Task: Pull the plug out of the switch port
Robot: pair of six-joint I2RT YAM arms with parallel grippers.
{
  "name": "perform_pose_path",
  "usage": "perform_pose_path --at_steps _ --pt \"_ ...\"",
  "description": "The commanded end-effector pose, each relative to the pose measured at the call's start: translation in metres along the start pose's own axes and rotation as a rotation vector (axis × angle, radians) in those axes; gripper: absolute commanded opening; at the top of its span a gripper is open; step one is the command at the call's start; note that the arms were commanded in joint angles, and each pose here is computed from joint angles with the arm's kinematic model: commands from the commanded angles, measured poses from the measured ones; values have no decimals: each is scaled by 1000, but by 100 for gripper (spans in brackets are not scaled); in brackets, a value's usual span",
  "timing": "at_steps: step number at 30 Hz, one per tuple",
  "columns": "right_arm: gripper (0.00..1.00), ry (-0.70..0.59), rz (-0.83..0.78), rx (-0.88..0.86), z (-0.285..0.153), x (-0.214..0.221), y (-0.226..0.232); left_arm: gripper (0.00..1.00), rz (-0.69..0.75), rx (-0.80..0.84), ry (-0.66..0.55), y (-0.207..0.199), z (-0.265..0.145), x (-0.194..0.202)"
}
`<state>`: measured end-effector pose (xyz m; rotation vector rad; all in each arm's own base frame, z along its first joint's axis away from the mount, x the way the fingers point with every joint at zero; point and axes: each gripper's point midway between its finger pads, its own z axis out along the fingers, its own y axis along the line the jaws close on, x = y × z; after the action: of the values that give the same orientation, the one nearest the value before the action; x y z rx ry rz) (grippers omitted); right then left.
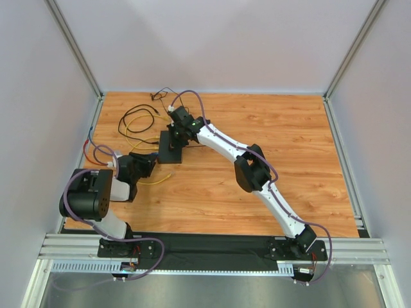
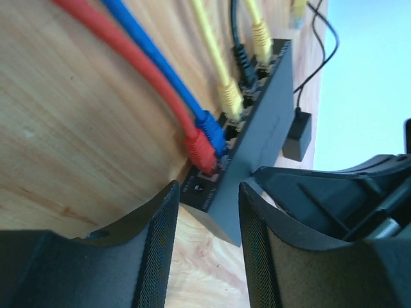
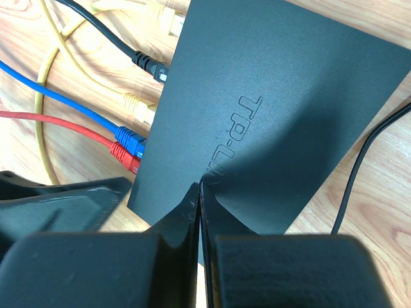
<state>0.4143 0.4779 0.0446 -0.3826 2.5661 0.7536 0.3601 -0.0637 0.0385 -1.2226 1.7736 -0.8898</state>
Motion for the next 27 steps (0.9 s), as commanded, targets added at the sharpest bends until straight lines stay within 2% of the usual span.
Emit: perform_pose_path --at_steps 1,4,8,15,20,27 --pt "1 193 3 190 24 63 -68 50 -37 17 -7 -2 10 1" --pt "1 194 0 195 23 63 -70 50 -72 16 7 6 18 5" --pt "1 189 0 190 22 61 -70 43 -116 52 -12 8 22 4" --pt "1 186 -3 184 21 60 -68 39 -106 23 -17 10 21 2" --pt "1 184 -1 186 22 59 -69 32 -118 34 -30 11 18 1" --pt "1 186 -3 189 22 60 -69 30 -154 41 -35 12 18 1"
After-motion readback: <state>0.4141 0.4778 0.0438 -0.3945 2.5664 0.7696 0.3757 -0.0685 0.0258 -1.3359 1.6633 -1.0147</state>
